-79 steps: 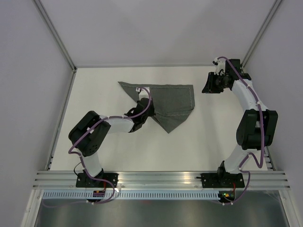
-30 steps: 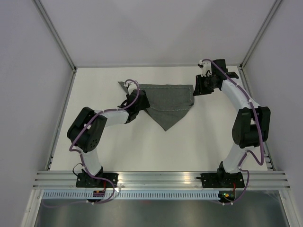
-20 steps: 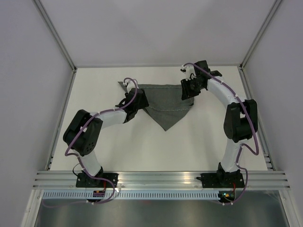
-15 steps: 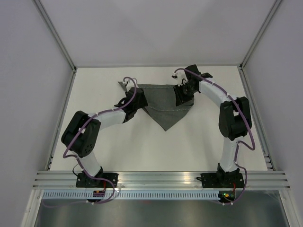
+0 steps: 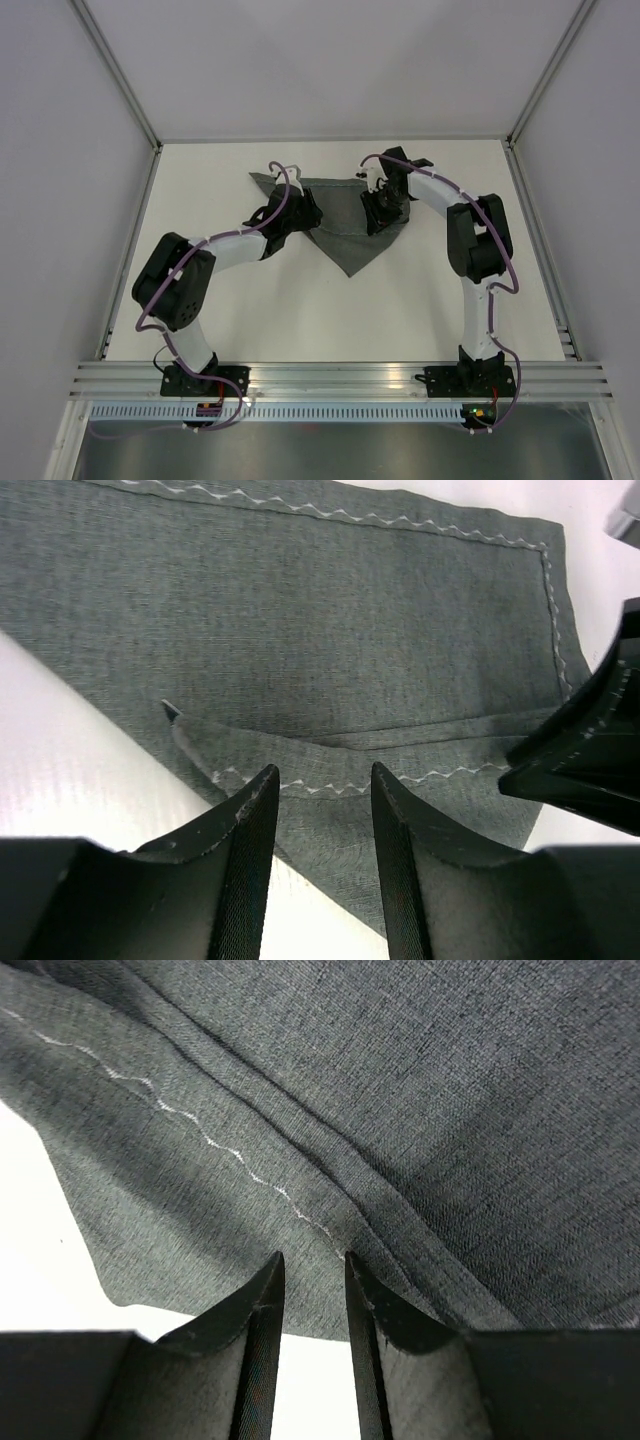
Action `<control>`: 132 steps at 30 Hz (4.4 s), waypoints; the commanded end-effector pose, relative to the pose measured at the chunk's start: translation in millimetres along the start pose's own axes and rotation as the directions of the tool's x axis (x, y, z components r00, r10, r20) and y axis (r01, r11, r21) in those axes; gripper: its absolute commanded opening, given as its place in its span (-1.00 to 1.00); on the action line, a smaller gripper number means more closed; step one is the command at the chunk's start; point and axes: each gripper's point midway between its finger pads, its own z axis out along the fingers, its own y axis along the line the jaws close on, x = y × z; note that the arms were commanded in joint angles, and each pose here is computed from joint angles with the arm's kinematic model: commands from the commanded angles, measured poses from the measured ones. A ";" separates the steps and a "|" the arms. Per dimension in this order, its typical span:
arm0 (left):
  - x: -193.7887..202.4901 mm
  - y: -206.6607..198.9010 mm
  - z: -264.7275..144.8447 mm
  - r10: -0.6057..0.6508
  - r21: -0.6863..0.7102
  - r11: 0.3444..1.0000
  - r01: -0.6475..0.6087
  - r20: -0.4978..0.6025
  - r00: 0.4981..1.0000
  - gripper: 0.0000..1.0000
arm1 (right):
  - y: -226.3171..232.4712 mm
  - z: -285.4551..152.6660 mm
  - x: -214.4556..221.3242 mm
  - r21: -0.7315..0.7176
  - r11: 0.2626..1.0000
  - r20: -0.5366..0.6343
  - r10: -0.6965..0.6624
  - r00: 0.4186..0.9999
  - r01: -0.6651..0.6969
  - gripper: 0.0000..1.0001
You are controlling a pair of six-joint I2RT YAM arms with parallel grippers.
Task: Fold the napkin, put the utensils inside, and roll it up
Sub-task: Fold the napkin at the center of the board.
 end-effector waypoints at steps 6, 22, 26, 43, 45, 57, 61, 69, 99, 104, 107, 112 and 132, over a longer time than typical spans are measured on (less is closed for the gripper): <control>10.6 -14.1 21.5 -0.023 0.095 0.995 0.025 -0.029 0.999 -0.08 | -12.6 6.7 -19.7 0.047 0.999 0.017 -0.002 1.000 0.001 -0.29; 18.2 22.4 37.0 -0.074 0.024 0.997 0.076 -0.069 0.995 -0.07 | -22.2 5.6 -24.9 0.094 0.995 0.042 0.011 0.999 -0.015 -0.31; 8.1 18.0 35.0 -0.068 0.049 0.996 0.070 -0.048 0.997 -0.05 | -20.4 3.4 -26.4 0.089 0.996 0.048 0.009 0.999 -0.013 -0.31; -108.4 45.5 9.3 -0.191 0.020 0.982 0.190 0.130 0.973 0.20 | 3.9 -43.8 -57.8 0.054 0.998 0.168 -0.043 0.985 0.034 -0.31; -120.8 72.8 11.2 -0.261 -0.010 0.964 0.265 0.146 0.954 0.21 | 8.5 -52.4 -60.8 0.049 0.998 0.187 -0.047 0.981 0.039 -0.30; -136.6 165.2 74.4 -0.438 -0.072 0.891 0.448 0.123 0.890 0.27 | 21.0 -73.7 -64.7 0.026 0.998 0.238 -0.065 0.969 0.061 -0.30; -126.6 182.9 89.4 -0.487 -0.089 0.863 0.497 0.115 0.866 0.26 | 20.6 -76.2 -65.0 0.028 0.998 0.245 -0.068 0.967 0.063 -0.31; -106.7 200.9 108.6 -0.504 -0.145 0.846 0.513 0.095 0.858 0.20 | 19.4 -78.6 -64.7 0.021 0.998 0.250 -0.067 0.966 0.064 -0.32; -157.3 87.9 57.6 -0.306 0.402 0.882 0.245 0.095 0.947 -0.95 | 12.4 -77.6 -62.5 0.036 0.998 0.247 -0.058 0.967 0.051 -0.39; -133.4 26.0 27.1 -0.172 0.593 0.796 0.121 0.029 0.985 -0.95 | 12.4 -81.0 -63.1 0.044 0.998 0.253 -0.064 0.965 0.055 -0.39; -103.3 -6.5 18.5 -0.069 0.656 0.751 0.069 -0.025 0.997 -0.95 | 12.6 -82.5 -63.2 0.047 0.997 0.255 -0.064 0.965 0.053 -0.39; -49.7 -41.7 7.9 0.096 0.725 0.688 -0.011 -0.076 0.992 -0.95 | 11.2 -84.5 -63.4 0.063 0.996 0.257 -0.071 0.964 0.057 -0.39; 46.1 -51.9 -20.8 0.372 0.735 0.659 -0.161 -0.133 0.919 -0.95 | 4.0 -78.4 -60.8 0.084 0.995 0.244 -0.066 0.967 0.047 -0.39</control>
